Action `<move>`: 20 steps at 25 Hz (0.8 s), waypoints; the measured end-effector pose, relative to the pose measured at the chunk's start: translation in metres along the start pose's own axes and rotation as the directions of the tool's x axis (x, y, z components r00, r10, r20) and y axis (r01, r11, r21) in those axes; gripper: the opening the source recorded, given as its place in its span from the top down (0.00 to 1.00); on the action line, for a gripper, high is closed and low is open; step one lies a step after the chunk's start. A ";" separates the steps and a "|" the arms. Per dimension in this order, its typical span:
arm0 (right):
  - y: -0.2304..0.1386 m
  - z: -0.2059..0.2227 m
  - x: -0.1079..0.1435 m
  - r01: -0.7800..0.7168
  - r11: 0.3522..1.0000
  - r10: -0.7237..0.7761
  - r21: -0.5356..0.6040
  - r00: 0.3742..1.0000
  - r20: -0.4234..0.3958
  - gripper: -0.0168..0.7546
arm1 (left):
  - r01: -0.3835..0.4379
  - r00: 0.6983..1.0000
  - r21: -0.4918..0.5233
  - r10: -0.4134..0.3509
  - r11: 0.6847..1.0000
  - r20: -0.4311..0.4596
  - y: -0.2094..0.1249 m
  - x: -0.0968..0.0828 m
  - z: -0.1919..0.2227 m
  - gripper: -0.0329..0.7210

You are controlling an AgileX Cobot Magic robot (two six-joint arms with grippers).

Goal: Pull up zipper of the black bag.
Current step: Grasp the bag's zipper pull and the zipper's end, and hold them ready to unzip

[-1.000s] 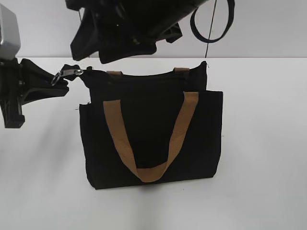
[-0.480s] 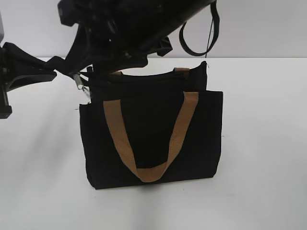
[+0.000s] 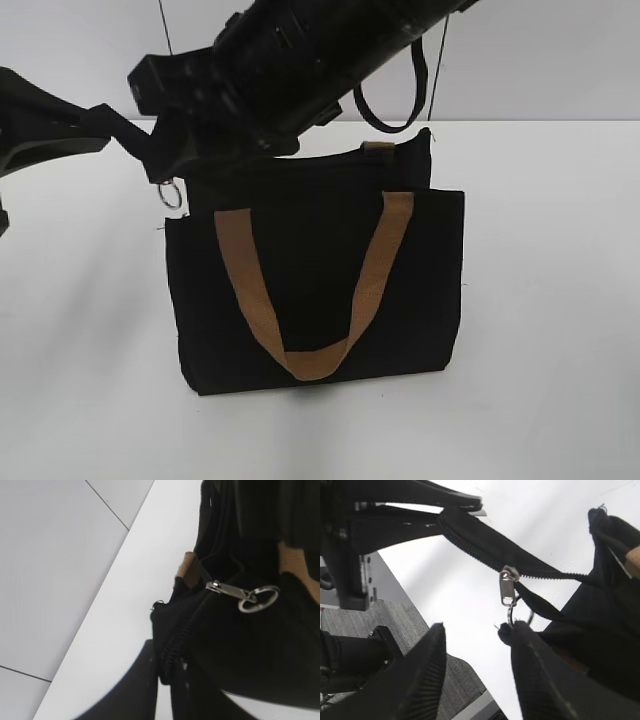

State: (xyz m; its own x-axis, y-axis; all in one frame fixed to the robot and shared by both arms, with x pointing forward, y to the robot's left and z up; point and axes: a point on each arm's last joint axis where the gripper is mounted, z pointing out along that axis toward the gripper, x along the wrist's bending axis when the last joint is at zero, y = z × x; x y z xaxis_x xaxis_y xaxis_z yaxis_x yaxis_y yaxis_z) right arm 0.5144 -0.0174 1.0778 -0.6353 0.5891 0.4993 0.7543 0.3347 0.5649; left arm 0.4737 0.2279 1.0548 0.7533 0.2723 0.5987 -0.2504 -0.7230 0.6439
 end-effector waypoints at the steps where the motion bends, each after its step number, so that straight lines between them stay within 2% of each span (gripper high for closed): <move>1: 0.000 0.002 -0.001 0.016 1.000 -0.016 0.002 1.000 0.002 0.54 | -0.001 1.000 0.000 0.001 1.000 -0.003 0.000 0.000 -0.001 0.92; 10: -0.007 0.029 -0.005 0.064 0.997 -0.065 0.039 0.998 0.007 0.54 | -0.003 1.000 0.004 0.003 1.000 -0.009 0.000 0.001 -0.001 0.92; 20: -0.005 0.039 -0.010 0.080 0.997 -0.080 -0.001 0.996 0.041 0.54 | -0.003 1.000 0.004 0.003 1.000 -0.010 0.000 0.001 -0.001 0.92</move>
State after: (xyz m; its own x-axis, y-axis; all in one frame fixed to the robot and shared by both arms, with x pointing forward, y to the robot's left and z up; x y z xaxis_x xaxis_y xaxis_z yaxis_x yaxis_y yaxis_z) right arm 0.5235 0.0040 1.0447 -0.6860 0.5901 0.4256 0.7011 0.3799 0.6034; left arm 0.4736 0.2285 1.0559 0.7467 0.2764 0.6050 -0.2497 -0.7265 0.6401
